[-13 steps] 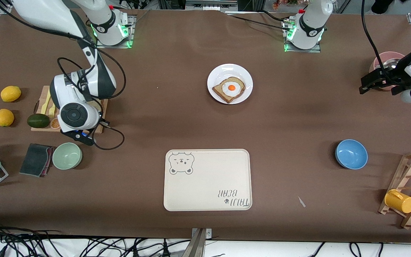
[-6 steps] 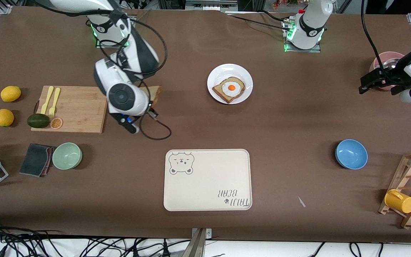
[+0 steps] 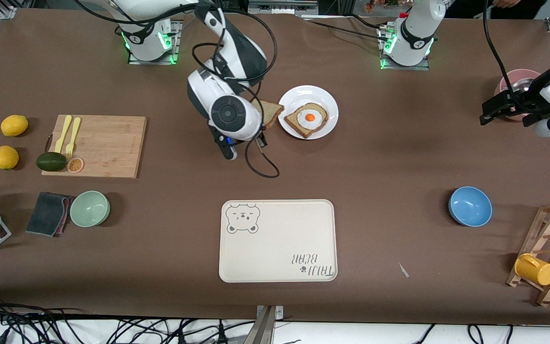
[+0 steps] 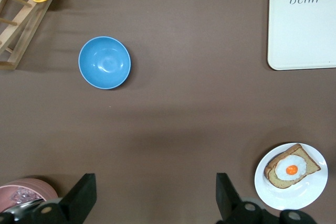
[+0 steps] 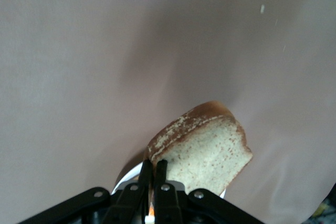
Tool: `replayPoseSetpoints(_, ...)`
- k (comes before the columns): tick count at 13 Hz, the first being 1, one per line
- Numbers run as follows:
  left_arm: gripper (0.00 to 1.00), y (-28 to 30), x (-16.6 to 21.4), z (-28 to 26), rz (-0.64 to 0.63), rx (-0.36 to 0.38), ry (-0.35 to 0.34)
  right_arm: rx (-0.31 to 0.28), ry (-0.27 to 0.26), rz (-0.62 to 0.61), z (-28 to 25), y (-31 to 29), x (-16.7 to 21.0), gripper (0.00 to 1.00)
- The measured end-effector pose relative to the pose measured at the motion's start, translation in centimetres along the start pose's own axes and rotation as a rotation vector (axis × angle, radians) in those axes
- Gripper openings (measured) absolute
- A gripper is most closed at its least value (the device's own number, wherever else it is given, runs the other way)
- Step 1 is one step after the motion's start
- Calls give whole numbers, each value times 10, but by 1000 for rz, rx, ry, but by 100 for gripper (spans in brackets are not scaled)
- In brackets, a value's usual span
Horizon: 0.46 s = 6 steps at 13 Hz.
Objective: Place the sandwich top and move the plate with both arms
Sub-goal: 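Carry the bread with the right gripper over the egg toast plate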
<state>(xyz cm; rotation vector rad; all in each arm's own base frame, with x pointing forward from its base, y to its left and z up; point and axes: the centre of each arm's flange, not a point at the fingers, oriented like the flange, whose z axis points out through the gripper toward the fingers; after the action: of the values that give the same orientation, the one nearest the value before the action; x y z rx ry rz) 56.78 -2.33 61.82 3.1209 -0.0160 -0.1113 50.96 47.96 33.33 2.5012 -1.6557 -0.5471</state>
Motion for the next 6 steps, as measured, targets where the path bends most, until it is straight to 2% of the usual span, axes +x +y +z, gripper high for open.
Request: replayPoseSetpoints(6,100,0,0,2,0,0,-7,84,-135,187,48,-5,-78,5)
